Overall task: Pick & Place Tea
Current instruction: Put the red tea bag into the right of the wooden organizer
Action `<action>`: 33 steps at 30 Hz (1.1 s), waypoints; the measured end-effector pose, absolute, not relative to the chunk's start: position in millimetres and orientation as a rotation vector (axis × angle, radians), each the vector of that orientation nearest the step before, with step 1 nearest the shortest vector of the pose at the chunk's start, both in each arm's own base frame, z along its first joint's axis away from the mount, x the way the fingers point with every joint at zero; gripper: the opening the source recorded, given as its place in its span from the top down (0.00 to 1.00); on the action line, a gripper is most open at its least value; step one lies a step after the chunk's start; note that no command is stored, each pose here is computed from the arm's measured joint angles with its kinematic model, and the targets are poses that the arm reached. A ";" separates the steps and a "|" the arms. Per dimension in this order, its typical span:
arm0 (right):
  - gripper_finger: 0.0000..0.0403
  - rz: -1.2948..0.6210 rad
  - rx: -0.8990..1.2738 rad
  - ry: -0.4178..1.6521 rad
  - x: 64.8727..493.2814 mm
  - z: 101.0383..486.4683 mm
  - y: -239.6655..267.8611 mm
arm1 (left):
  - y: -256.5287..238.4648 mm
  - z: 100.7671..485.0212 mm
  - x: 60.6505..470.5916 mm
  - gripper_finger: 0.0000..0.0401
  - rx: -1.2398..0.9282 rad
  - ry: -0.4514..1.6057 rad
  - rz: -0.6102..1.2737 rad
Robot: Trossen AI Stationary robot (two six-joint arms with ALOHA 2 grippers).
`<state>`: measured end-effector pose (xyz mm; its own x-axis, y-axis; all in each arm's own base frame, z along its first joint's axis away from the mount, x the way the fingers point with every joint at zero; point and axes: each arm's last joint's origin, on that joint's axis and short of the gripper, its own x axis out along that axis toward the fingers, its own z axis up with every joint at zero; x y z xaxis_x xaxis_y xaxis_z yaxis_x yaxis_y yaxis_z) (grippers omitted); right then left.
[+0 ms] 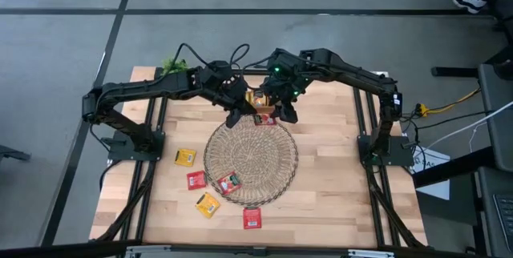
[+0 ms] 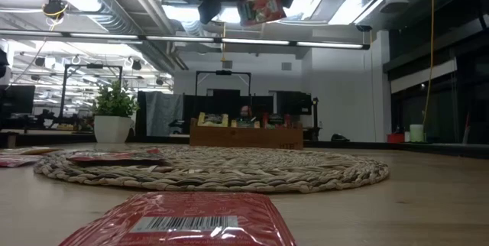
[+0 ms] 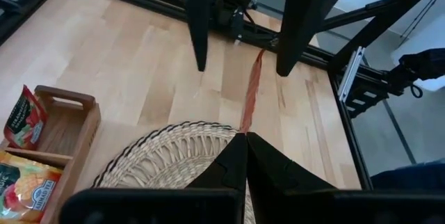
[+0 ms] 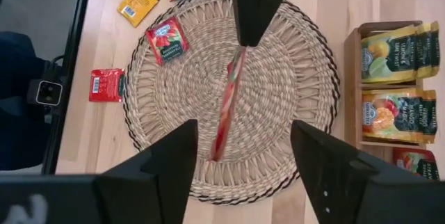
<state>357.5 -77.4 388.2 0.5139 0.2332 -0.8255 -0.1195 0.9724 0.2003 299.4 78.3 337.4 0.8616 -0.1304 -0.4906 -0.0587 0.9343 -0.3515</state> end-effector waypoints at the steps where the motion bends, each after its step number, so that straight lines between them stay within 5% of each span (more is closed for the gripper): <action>1: 0.45 0.216 0.125 1.009 357.5 388.2 -77.4 | 78.6 337.4 299.3 0.99 -0.367 0.534 -0.037; 19: 0.98 0.241 0.134 1.007 356.9 388.3 -76.9 | 79.0 337.8 299.6 0.99 -0.365 0.528 -0.034; 33: 0.99 0.195 0.101 1.028 353.5 389.5 -77.8 | 79.7 342.3 300.2 0.99 -0.367 0.485 -0.031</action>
<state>353.5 -77.8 389.5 0.5008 0.2082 -0.8401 -0.1134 0.9781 0.1748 300.2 79.7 342.3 0.8854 -0.1155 -0.4502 -0.0570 0.9343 -0.3519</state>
